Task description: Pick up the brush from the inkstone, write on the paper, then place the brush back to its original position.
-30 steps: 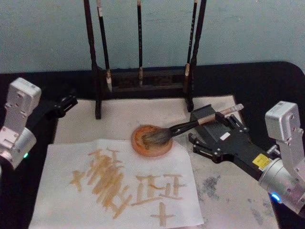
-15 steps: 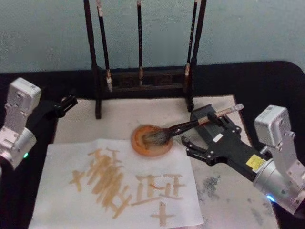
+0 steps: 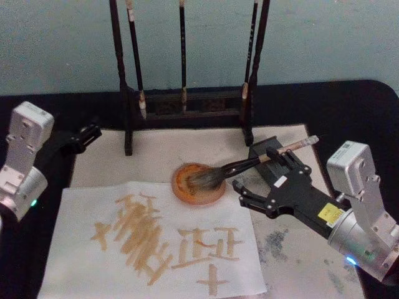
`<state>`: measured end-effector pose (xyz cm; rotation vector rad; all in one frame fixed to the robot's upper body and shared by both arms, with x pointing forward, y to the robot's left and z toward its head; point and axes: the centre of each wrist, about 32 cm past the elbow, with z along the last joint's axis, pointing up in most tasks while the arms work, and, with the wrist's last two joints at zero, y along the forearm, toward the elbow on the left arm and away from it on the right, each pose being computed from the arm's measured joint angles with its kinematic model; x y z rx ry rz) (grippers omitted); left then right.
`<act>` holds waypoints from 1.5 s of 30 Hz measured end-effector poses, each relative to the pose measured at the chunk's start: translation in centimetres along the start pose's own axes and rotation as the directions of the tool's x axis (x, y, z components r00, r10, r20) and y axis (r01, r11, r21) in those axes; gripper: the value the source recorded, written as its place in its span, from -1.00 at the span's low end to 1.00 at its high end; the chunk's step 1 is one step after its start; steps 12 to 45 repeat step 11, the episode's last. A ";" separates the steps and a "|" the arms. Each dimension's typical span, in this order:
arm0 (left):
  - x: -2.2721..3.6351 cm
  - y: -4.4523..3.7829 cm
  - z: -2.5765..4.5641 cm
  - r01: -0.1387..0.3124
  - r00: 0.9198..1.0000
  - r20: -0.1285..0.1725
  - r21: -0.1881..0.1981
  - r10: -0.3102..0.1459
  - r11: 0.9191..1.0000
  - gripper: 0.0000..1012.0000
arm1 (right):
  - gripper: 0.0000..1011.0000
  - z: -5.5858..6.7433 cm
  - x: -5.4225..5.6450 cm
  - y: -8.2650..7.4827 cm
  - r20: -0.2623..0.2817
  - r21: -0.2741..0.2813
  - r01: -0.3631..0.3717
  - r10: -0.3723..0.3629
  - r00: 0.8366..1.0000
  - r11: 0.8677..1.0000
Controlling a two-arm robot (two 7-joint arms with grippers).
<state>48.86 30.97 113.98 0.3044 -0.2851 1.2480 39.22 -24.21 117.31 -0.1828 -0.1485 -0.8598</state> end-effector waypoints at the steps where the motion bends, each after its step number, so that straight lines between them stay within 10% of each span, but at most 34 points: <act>1: 0.00 0.00 0.00 0.000 1.000 0.000 0.000 0.000 1.000 0.98 | 0.98 0.0 0.0 0.0 -0.001 0.000 0.000 0.000 1.000 1.000; 45: 0.00 0.00 0.00 0.000 1.000 0.000 0.000 0.000 1.000 0.98 | 0.98 0.0 0.1 0.0 -0.003 -0.001 0.002 -0.002 1.000 1.000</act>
